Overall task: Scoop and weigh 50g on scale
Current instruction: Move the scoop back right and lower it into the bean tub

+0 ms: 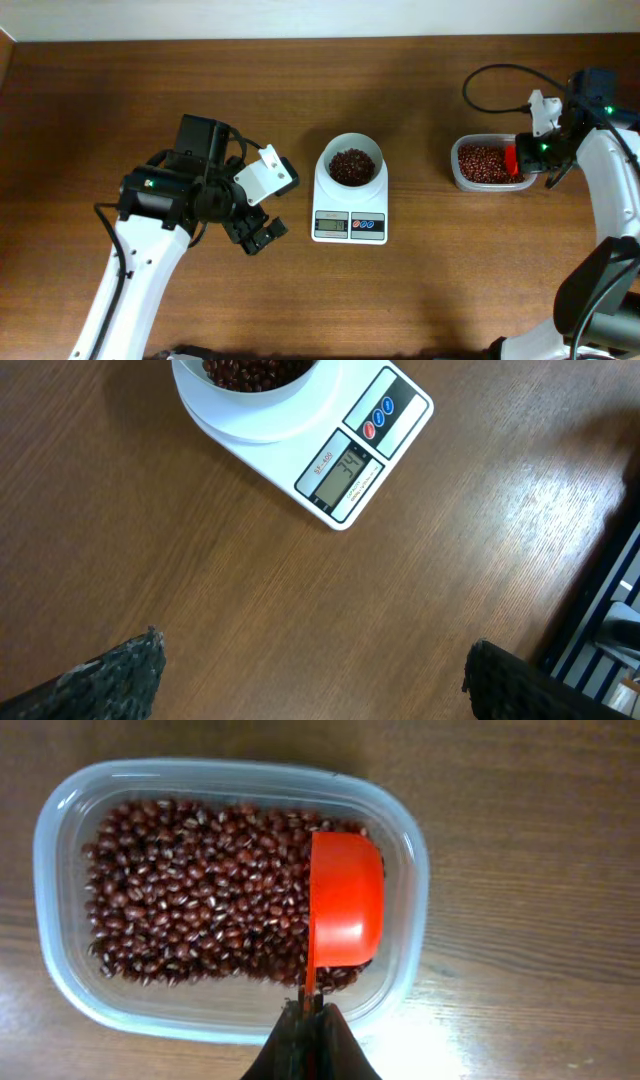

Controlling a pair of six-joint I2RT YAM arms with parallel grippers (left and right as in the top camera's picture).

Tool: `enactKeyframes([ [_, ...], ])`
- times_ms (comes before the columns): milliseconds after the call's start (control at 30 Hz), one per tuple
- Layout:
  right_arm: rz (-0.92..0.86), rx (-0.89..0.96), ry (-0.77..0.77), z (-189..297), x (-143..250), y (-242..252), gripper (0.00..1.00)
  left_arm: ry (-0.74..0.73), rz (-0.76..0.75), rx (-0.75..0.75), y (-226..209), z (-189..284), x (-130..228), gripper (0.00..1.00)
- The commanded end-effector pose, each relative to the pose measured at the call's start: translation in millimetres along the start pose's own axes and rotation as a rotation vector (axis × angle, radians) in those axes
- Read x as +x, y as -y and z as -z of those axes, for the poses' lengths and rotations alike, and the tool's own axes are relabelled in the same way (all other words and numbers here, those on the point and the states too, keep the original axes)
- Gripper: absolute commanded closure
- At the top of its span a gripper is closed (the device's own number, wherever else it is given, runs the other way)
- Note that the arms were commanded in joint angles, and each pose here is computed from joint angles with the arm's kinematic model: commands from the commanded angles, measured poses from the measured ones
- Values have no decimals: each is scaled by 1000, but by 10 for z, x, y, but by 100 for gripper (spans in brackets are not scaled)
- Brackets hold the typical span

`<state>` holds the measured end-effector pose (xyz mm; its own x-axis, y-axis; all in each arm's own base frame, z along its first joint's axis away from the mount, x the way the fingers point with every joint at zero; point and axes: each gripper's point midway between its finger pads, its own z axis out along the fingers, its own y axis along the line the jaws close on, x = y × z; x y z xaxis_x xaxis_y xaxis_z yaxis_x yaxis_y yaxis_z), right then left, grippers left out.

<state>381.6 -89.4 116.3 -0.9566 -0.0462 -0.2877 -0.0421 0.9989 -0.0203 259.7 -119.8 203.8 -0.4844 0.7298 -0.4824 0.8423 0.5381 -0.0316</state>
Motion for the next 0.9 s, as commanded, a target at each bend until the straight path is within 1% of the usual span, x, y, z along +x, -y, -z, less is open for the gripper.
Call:
enactKeyframes([
  [0,-13,50,2,33,-22,97,96,20,-11,-1,22,38,-16,1],
  [167,-13,63,0,9,-30,119,96,20,-11,-1,22,38,-16,1],
  [267,1,43,-10,-57,-4,31,96,20,-11,-1,22,38,-16,1],
  [467,74,-113,-1,-162,-12,-508,96,20,-11,-1,22,38,-16,1],
  [633,99,-179,4,-149,-28,-716,96,20,-11,-1,22,38,-16,1],
  [767,57,-177,8,-145,-32,-653,96,20,-11,-1,22,38,-16,1],
  [867,-4,-246,30,-111,-37,-588,96,20,-11,-1,22,38,-16,1],
])
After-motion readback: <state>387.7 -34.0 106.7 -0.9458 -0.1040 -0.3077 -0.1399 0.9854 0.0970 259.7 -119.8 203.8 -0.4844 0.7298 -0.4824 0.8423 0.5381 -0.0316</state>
